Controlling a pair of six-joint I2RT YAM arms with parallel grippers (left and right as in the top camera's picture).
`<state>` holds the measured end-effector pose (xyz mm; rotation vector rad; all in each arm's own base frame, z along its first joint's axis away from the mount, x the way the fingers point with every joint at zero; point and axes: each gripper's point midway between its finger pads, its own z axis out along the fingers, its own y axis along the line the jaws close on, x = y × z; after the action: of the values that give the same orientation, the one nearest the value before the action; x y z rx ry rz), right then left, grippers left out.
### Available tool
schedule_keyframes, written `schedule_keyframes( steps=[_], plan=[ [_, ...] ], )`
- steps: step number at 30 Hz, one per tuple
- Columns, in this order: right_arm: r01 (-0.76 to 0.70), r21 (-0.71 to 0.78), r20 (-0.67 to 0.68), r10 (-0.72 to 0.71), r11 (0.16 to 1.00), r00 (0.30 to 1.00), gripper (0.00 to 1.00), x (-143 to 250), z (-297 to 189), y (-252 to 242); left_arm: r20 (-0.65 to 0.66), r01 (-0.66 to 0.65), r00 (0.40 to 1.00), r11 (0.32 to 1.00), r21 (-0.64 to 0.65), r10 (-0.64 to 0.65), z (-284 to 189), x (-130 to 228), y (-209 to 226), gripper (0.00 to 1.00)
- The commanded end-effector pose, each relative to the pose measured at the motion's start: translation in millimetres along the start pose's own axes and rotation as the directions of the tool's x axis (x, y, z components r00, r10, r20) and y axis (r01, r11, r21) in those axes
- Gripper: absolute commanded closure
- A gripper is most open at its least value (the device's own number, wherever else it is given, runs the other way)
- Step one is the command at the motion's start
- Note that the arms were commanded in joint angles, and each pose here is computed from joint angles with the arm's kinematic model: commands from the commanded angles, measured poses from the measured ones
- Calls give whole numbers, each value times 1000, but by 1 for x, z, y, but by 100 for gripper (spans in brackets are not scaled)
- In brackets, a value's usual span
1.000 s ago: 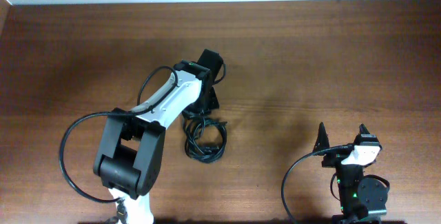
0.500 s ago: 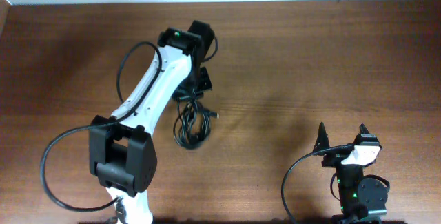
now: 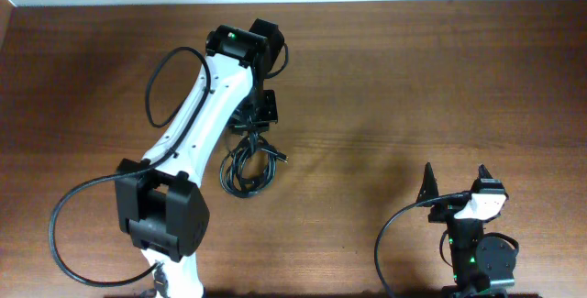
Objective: Untangle cables
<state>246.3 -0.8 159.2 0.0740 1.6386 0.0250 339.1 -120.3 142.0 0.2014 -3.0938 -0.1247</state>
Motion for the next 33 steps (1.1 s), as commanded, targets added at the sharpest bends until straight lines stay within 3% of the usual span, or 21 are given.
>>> schedule_keyframes(
  steps=[1,3,7,18,21,23,28,33],
  plan=[
    [4,0,-4,-4,1000,1000,1,2,0,-1,23,-10,1000,1000,0,10,-4,-5,0,65],
    [4,0,-4,-4,1000,1000,1,2,0,-1,21,-10,1000,1000,-1,10,-4,-5,0,38],
    [4,0,-4,-4,1000,1000,1,2,0,-1,18,-10,1000,1000,-3,10,-4,-4,1,18],
    [4,0,-4,-4,1000,1000,1,2,0,-1,87,45,995,998,40,-49,5,-22,-12,19],
    [4,0,-4,-4,1000,1000,1,2,0,-1,77,44,996,999,32,-46,10,-20,-11,24],
    [4,0,-4,-4,1000,1000,1,2,0,-1,77,44,996,998,33,-46,10,-20,-11,13],
    [4,0,-4,-4,1000,1000,1,2,0,-1,62,44,997,999,10,-44,11,-15,-7,1],
    [5,0,-4,-5,1000,1000,1,2,0,-1,33,133,991,989,-70,-131,12,-15,29,1]
  ],
)
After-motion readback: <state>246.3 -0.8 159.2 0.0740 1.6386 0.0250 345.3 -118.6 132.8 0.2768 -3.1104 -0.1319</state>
